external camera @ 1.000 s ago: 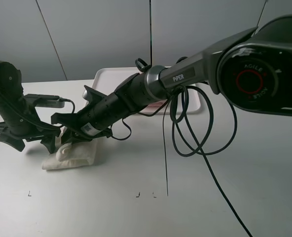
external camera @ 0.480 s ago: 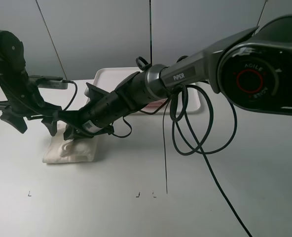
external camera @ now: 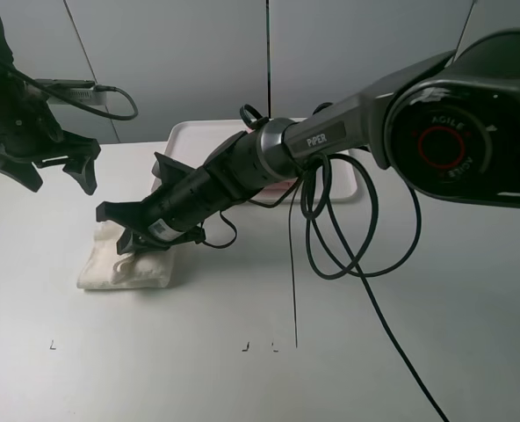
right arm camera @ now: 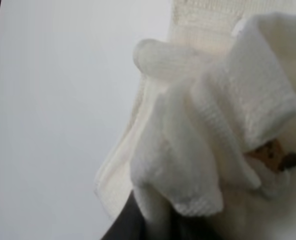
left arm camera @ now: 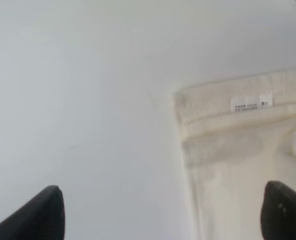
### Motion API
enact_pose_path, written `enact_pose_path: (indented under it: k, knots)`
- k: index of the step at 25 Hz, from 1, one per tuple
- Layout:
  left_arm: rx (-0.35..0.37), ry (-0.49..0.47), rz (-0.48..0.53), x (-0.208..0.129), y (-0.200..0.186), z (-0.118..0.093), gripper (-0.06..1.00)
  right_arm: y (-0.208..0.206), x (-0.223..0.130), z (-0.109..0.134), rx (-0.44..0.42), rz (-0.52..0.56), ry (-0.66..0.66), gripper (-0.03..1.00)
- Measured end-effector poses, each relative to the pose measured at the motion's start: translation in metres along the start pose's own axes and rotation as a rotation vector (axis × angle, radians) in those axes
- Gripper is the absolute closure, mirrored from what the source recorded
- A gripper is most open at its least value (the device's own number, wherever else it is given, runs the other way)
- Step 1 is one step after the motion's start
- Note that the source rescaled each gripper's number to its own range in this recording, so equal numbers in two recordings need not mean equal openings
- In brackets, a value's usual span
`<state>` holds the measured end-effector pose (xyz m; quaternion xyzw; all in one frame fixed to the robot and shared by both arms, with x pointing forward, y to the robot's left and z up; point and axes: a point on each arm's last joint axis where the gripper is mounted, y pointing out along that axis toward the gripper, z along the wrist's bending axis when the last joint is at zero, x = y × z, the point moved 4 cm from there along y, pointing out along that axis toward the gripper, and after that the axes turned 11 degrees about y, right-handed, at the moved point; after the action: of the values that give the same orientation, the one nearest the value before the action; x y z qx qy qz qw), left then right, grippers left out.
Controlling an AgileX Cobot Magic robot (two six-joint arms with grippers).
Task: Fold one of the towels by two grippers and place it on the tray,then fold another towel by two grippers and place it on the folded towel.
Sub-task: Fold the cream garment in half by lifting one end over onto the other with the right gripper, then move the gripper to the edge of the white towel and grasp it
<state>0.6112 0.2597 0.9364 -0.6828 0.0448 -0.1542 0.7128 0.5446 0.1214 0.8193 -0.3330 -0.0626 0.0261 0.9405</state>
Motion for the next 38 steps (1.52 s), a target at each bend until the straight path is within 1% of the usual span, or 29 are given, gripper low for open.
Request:
enact_pose_path:
  k: [2, 3, 4, 5, 6, 7, 9, 12, 14, 17, 20, 22, 24, 27, 33, 38]
  knots:
    - [-0.005, -0.003, 0.001, 0.0, 0.0, 0.001, -0.06, 0.0, 0.002, 0.004, 0.031, -0.012, 0.019, 0.62]
    - [-0.007, -0.002, 0.001, 0.0, 0.0, 0.001, -0.06, 0.0, 0.003, 0.008, 0.059, -0.018, 0.039, 0.48]
    - [-0.01, 0.001, 0.0, 0.0, 0.0, 0.0, -0.06, -0.001, 0.002, 0.012, 0.09, -0.015, 0.044, 0.37]
    - [-0.016, 0.004, -0.001, 0.0, 0.0, -0.001, -0.06, -0.001, 0.002, 0.017, 0.129, -0.012, 0.045, 0.31]
    - [-0.018, 0.007, -0.004, 0.0, 0.0, -0.001, -0.06, -0.002, 0.002, 0.022, 0.168, -0.011, 0.042, 0.28]
    - [-0.019, 0.01, -0.006, 0.001, 0.0, -0.001, -0.06, -0.003, 0.001, 0.026, 0.203, -0.003, 0.039, 0.27]
    - [-0.021, 0.01, -0.009, 0.001, 0.0, -0.001, -0.06, -0.004, -0.001, 0.03, 0.233, 0.009, 0.017, 0.29]
    - [-0.023, 0.006, -0.009, 0.001, 0.0, 0.0, -0.06, -0.01, 0.004, 0.022, 0.218, 0.026, 0.001, 0.38]
    - [-0.028, -0.002, -0.01, 0.0, 0.0, 0.001, -0.06, -0.019, 0.014, 0.009, 0.191, 0.035, 0.015, 0.39]
    - [-0.035, -0.015, -0.011, 0.0, 0.0, 0.004, -0.06, -0.036, 0.033, -0.011, 0.172, 0.023, 0.048, 0.36]
    - [-0.035, -0.015, -0.011, 0.0, 0.0, 0.004, -0.06, -0.05, 0.047, -0.025, 0.159, 0.01, 0.079, 0.32]
    - [-0.035, -0.013, -0.011, 0.0, 0.0, 0.004, -0.06, -0.052, 0.048, -0.033, 0.122, 0.02, 0.09, 0.31]
    - [-0.035, -0.013, -0.011, 0.0, 0.0, 0.004, -0.06, -0.052, 0.046, -0.041, 0.063, 0.032, 0.086, 0.31]
    - [-0.034, -0.011, -0.011, 0.0, 0.0, 0.004, -0.06, -0.052, 0.045, -0.045, 0.031, 0.036, 0.082, 0.3]
    - [-0.034, -0.011, -0.013, 0.0, 0.0, 0.004, -0.06, -0.044, 0.043, -0.053, 0.016, 0.039, 0.101, 0.3]
    - [-0.054, -0.009, -0.017, 0.001, 0.0, 0.002, -0.06, -0.028, 0.031, -0.045, 0.016, 0.043, 0.096, 0.31]
